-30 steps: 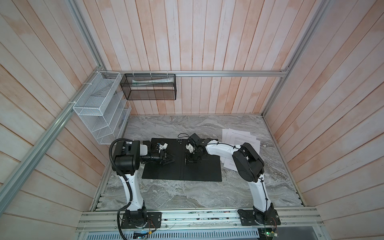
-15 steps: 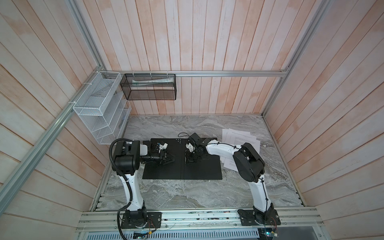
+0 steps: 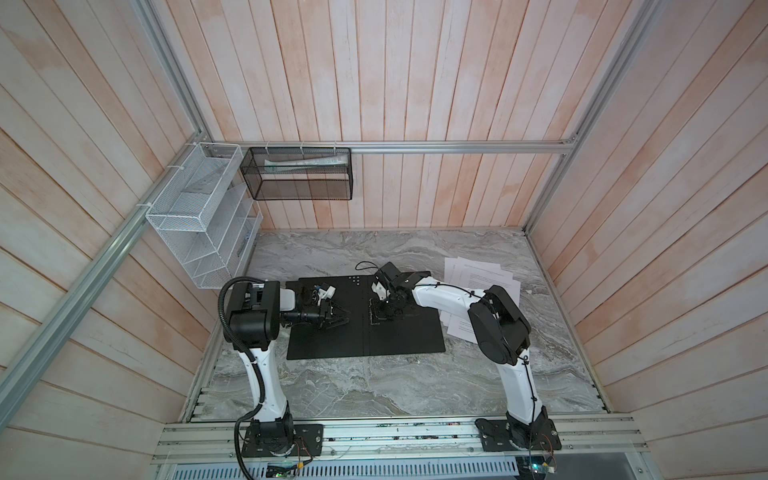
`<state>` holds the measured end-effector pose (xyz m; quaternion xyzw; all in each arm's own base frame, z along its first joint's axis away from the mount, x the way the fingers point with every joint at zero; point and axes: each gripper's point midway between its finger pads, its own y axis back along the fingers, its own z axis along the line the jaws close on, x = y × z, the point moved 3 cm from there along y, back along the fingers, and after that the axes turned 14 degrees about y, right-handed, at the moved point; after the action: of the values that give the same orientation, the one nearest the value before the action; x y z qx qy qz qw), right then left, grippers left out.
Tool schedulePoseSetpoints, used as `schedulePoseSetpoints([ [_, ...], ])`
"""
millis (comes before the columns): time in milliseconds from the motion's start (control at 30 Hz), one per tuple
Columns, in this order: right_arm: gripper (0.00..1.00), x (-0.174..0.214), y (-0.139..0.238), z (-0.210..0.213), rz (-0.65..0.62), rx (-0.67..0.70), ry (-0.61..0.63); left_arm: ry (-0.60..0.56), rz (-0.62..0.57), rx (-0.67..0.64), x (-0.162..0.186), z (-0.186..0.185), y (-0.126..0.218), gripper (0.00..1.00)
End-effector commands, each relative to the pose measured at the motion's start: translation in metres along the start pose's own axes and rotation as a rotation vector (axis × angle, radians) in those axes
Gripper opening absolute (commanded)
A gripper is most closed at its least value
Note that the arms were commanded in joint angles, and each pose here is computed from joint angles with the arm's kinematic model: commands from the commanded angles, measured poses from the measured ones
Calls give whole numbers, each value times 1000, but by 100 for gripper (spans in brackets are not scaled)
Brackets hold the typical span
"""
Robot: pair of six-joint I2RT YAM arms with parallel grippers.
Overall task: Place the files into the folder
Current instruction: 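Pull the clip lever up and open with the right gripper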
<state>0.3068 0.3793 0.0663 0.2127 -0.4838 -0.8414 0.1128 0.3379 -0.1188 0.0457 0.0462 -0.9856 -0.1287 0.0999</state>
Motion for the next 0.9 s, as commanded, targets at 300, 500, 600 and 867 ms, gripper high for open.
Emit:
schedulePoseSetpoints([
  [300, 0, -20, 19, -11, -31, 110, 26, 81, -8, -134, 2, 41, -3, 43],
  [500, 0, -30, 25, -5, -48, 107, 47, 75, -10, -136, 1, 39, -2, 43],
  [600, 0, -37, 30, -1, -59, 109, 61, 70, -11, -135, 1, 38, -2, 43],
  [867, 1, -57, 43, 9, -107, 110, 95, 42, -17, -132, 0, 29, 0, 43],
])
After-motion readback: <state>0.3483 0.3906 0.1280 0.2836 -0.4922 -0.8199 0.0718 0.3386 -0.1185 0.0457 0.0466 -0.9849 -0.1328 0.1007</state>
